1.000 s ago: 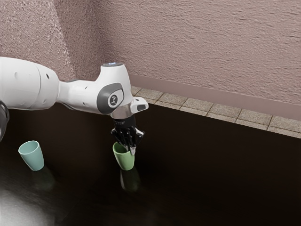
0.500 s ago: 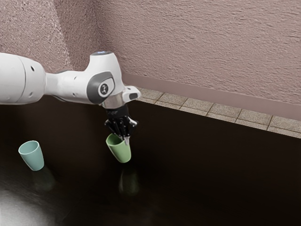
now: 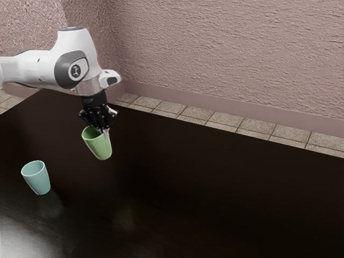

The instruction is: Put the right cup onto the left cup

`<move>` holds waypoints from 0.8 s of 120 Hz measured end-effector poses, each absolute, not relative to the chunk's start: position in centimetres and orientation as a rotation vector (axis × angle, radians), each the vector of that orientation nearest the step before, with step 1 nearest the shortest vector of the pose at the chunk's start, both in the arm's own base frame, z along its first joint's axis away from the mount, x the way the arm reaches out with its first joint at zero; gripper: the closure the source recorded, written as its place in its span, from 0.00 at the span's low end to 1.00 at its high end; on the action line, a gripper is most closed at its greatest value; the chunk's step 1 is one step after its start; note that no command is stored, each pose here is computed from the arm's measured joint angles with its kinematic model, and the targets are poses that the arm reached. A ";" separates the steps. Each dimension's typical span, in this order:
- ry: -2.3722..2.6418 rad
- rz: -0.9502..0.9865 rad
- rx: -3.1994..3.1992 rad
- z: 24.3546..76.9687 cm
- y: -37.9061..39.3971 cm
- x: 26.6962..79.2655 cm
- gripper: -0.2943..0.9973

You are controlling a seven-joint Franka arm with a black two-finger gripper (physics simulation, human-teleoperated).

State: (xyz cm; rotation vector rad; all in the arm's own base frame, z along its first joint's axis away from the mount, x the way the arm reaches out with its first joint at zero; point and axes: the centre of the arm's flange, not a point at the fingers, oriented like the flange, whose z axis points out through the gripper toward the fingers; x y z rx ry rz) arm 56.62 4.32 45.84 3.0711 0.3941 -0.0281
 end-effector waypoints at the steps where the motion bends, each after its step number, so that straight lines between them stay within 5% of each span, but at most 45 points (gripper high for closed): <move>1: 0.398 -0.028 3.072 46.0 4.5 56.5 0.84; 96: 0.806 -0.170 3.024 47.6 20.4 48.1 0.84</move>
